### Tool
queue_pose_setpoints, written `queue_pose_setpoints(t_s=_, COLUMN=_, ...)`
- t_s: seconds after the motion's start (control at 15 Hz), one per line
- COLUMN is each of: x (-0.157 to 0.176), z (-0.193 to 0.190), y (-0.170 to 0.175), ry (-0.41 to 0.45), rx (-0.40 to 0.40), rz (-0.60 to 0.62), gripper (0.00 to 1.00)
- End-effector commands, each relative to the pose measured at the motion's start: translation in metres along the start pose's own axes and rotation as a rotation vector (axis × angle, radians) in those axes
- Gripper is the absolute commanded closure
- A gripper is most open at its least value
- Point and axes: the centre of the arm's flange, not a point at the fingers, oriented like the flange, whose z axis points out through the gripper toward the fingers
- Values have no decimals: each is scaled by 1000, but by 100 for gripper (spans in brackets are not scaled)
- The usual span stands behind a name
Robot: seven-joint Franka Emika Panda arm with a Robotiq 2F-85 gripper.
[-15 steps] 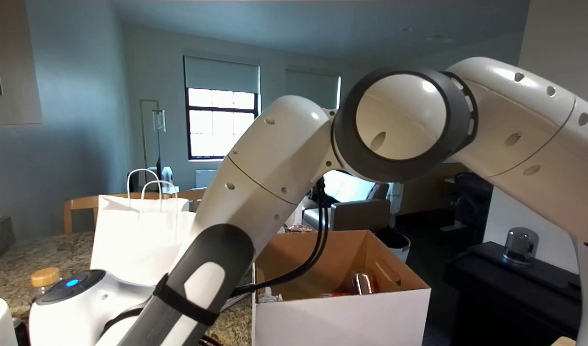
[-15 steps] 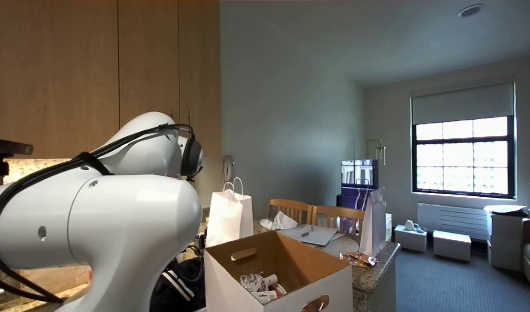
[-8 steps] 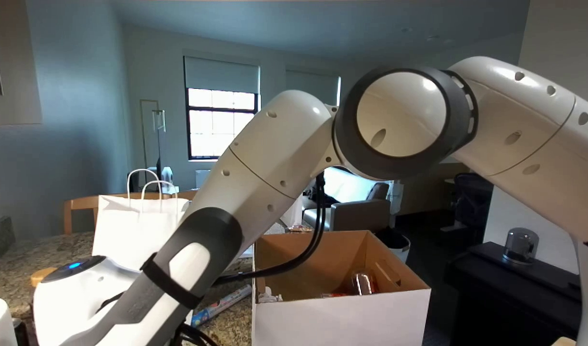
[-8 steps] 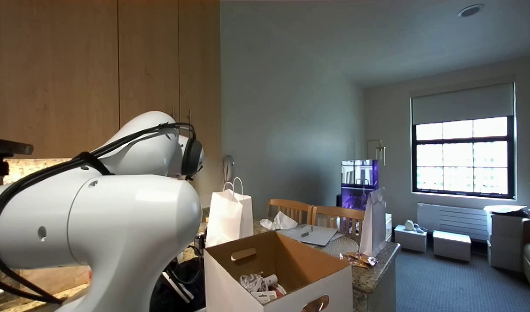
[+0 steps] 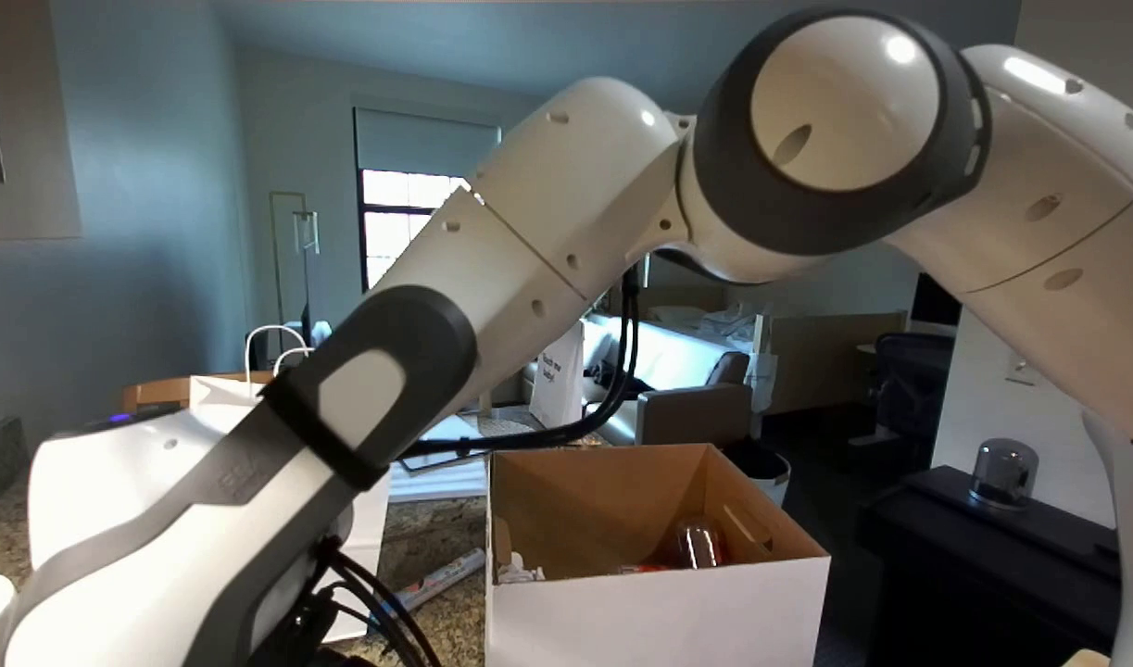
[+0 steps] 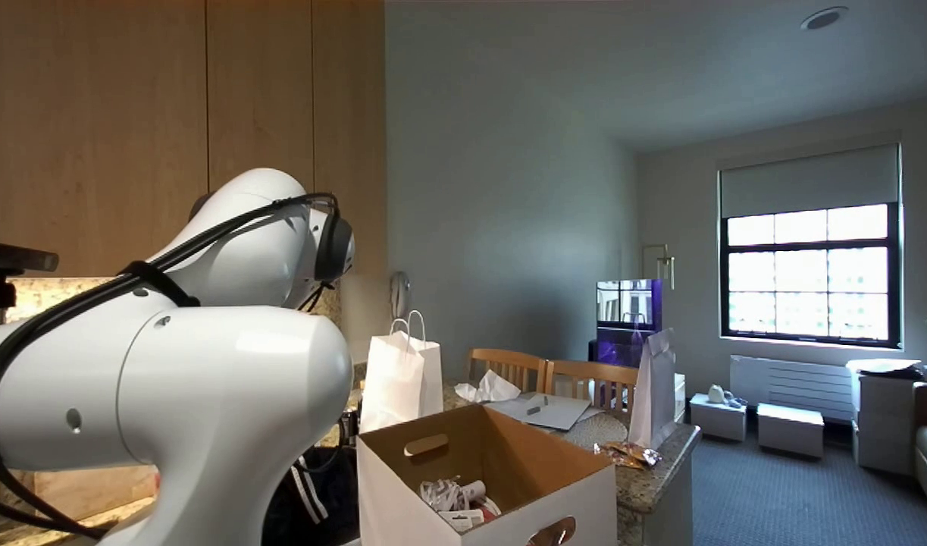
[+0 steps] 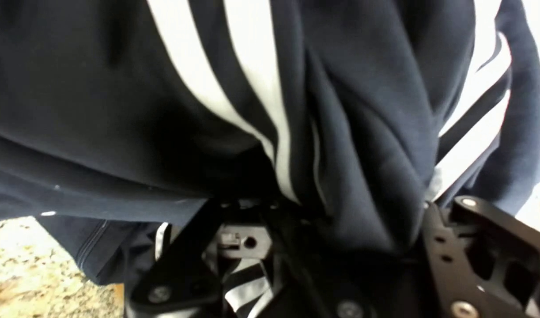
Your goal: Put the dark blue jacket in the white storage box.
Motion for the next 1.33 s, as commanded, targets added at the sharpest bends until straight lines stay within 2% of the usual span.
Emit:
queue_pose_setpoints(t_s=0.0, x=-35, z=-81, y=-23, ry=37, rx=-25, rz=57, gripper=89)
queue_pose_setpoints(t_s=0.2, x=-43, z=-140, y=-33, ry=108, rx=-63, rz=128, gripper=89)
queue_pose_setpoints(t_s=0.67, x=-78, z=-286, y=-37, ry=319, rx=-234, rz=320, gripper=89)
queue_pose_setpoints(t_s=1.0, x=-127, z=-388, y=-42, ry=522, rx=-397, rz=421, gripper=89)
queue_pose_setpoints(t_s=1.27, x=-185, z=-458, y=-28, ry=591, rx=-460, rz=624, gripper=89)
